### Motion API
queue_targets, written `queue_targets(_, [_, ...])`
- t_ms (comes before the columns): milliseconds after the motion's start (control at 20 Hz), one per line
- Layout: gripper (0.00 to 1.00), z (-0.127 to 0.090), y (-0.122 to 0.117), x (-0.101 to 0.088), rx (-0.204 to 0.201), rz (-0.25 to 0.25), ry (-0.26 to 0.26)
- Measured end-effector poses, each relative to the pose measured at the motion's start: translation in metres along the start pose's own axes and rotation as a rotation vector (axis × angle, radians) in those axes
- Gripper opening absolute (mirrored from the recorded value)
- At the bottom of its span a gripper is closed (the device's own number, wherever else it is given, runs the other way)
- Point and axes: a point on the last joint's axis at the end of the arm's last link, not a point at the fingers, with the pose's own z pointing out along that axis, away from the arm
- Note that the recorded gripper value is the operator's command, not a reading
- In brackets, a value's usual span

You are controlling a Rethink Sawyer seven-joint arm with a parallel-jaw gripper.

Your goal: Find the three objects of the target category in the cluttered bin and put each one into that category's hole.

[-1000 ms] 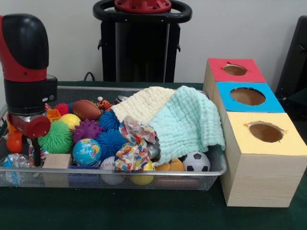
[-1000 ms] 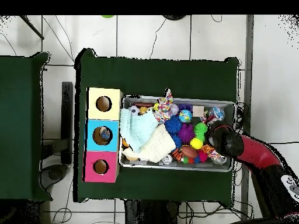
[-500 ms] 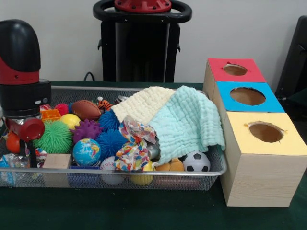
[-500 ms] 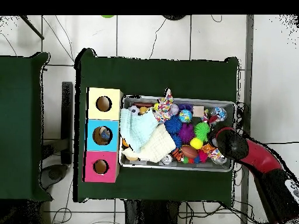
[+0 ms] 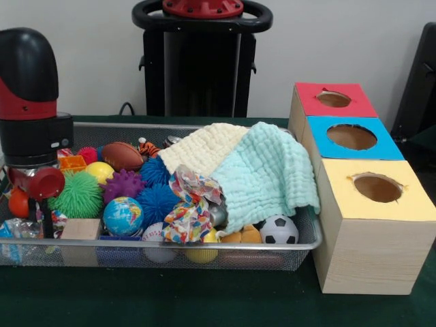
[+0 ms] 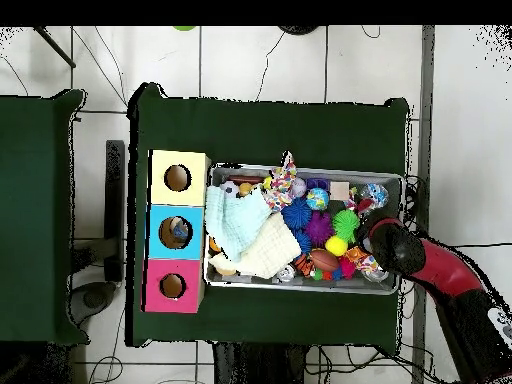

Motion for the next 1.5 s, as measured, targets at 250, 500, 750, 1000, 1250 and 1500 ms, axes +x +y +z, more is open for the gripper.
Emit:
queue_targets(250, [1.00, -0.001, -0.003, 0.000, -0.024, 0.004, -0.009])
queue_targets(500, [1.00, 0.000, -0.005, 0.002, -0.043, -0.005, -0.020])
queue_targets(750, [1.00, 0.000, -0.008, 0.002, -0.067, -0.007, -0.026])
queue_targets(1000, [1.00, 0.000, -0.011, 0.002, -0.095, -0.001, -0.028])
queue_targets(1250, [1.00, 0.001, -0.014, 0.001, -0.127, -0.004, -0.035])
queue_targets(1500, [1.00, 0.001, -0.017, 0.002, -0.152, -0.017, -0.043])
